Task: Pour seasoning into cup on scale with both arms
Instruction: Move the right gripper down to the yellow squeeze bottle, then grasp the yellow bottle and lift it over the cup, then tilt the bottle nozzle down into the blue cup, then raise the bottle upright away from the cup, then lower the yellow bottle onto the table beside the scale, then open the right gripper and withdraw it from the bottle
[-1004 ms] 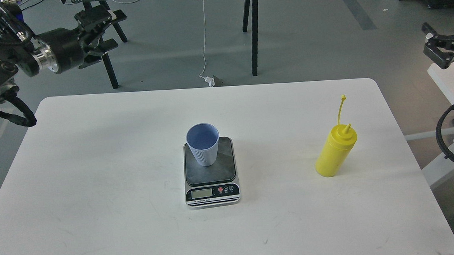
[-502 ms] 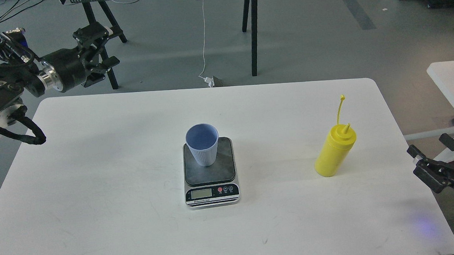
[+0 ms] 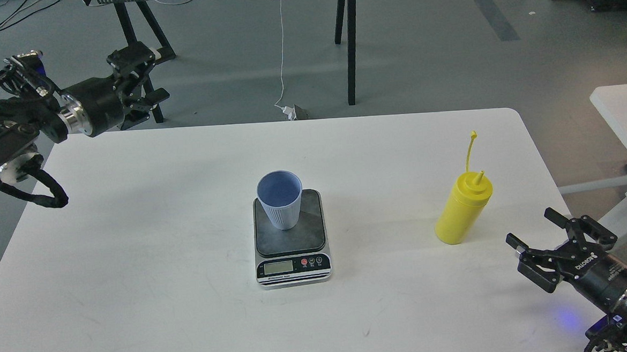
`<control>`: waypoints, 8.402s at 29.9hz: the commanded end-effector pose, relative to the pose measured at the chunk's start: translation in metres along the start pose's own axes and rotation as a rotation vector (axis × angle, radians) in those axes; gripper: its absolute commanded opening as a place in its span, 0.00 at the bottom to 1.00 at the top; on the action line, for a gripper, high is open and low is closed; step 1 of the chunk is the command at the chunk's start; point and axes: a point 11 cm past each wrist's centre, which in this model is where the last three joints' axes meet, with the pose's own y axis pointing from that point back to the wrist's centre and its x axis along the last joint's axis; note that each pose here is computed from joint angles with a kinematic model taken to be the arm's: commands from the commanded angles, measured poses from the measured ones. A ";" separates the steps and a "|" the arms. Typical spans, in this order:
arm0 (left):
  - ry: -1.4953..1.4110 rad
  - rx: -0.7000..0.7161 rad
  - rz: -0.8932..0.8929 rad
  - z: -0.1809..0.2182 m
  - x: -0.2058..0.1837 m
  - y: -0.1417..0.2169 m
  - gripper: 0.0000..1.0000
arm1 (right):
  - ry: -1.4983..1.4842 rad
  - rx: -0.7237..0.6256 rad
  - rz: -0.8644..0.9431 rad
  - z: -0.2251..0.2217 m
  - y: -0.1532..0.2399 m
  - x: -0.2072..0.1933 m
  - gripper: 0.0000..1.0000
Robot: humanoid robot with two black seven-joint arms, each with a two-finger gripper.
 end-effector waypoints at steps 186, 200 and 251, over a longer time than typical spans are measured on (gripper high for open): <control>0.065 0.026 0.091 -0.030 0.017 0.036 1.00 | 0.238 -0.135 -0.029 0.057 -0.133 -0.009 0.55; 0.063 0.025 0.091 -0.029 0.017 0.036 1.00 | 0.227 -0.122 -0.008 0.054 -0.122 0.000 0.73; 0.085 0.008 0.093 -0.028 0.015 0.032 1.00 | 0.486 0.064 -0.053 -0.079 -0.044 -0.092 0.96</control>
